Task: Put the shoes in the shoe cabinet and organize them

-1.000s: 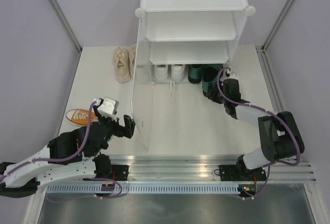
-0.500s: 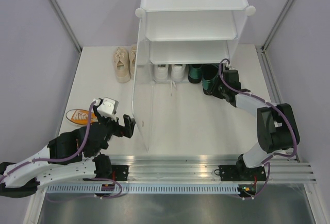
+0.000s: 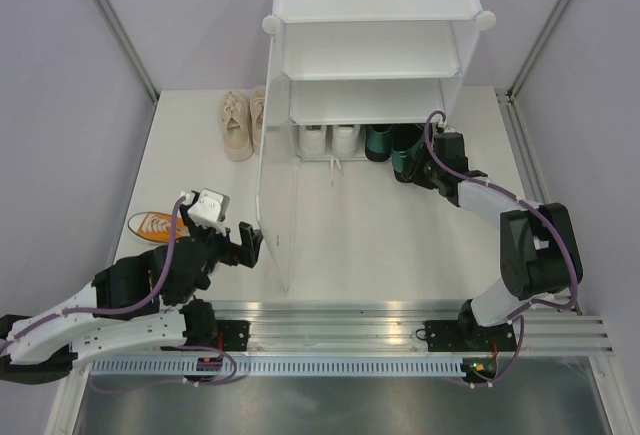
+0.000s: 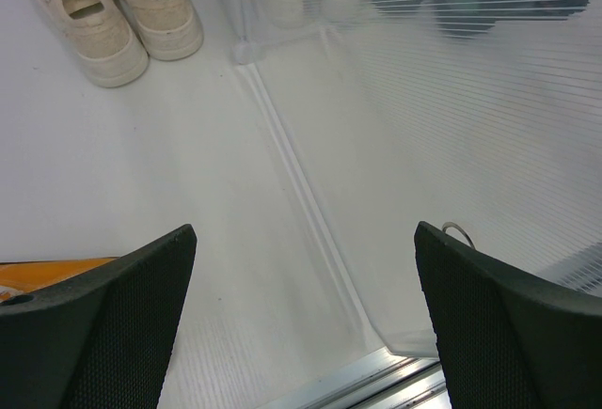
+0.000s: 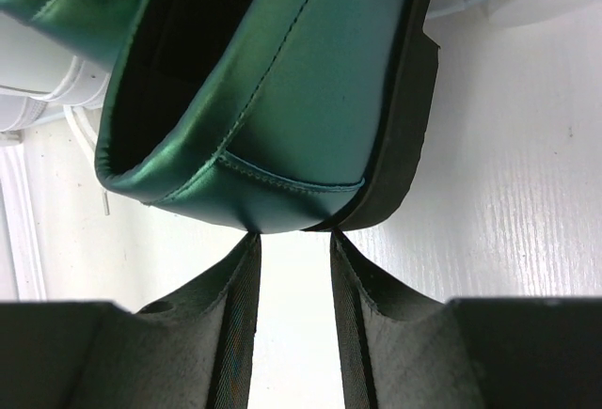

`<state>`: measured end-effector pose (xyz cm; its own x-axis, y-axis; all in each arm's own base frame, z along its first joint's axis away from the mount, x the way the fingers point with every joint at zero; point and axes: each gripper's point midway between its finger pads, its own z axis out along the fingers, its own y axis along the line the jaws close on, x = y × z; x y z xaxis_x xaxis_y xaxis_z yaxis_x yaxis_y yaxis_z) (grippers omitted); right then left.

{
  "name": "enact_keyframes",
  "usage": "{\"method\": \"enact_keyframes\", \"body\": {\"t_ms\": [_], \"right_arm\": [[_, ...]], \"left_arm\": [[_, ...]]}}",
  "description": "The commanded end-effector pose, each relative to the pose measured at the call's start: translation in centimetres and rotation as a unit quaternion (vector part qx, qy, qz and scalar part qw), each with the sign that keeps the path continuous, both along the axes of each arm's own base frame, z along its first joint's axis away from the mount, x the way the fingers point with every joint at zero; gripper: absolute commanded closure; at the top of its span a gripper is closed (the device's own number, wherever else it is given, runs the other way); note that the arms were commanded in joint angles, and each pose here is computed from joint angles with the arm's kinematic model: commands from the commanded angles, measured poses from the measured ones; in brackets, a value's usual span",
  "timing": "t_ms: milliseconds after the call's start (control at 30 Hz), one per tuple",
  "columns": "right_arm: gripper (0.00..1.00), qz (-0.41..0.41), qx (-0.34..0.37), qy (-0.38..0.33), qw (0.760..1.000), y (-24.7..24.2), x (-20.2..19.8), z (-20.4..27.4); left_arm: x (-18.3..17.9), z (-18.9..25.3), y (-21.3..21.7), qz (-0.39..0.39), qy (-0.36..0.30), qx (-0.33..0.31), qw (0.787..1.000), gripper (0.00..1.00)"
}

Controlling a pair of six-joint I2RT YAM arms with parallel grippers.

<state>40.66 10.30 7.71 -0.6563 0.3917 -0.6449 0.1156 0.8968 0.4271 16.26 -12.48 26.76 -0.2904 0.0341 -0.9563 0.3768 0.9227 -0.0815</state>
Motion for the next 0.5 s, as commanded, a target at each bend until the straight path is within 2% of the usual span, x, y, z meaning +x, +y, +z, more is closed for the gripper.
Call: {"method": "enact_keyframes", "body": {"t_ms": [0,200,467], "right_arm": [[0.61,-0.062,0.012,-0.266,0.962,-2.3,9.3,14.6],[0.61,-0.059,0.031,-0.281,0.957,-1.9,9.5,15.7],[0.61,-0.081,0.008,-0.287,0.954,-2.9,9.9,15.7]], "left_arm": [[0.4,0.1,0.4,0.009,-0.011,0.009,1.0,0.0],[0.4,0.1,0.4,0.01,-0.01,0.009,1.0,0.0],[0.4,0.0,0.4,0.011,-0.01,0.011,1.0,0.0]]}}
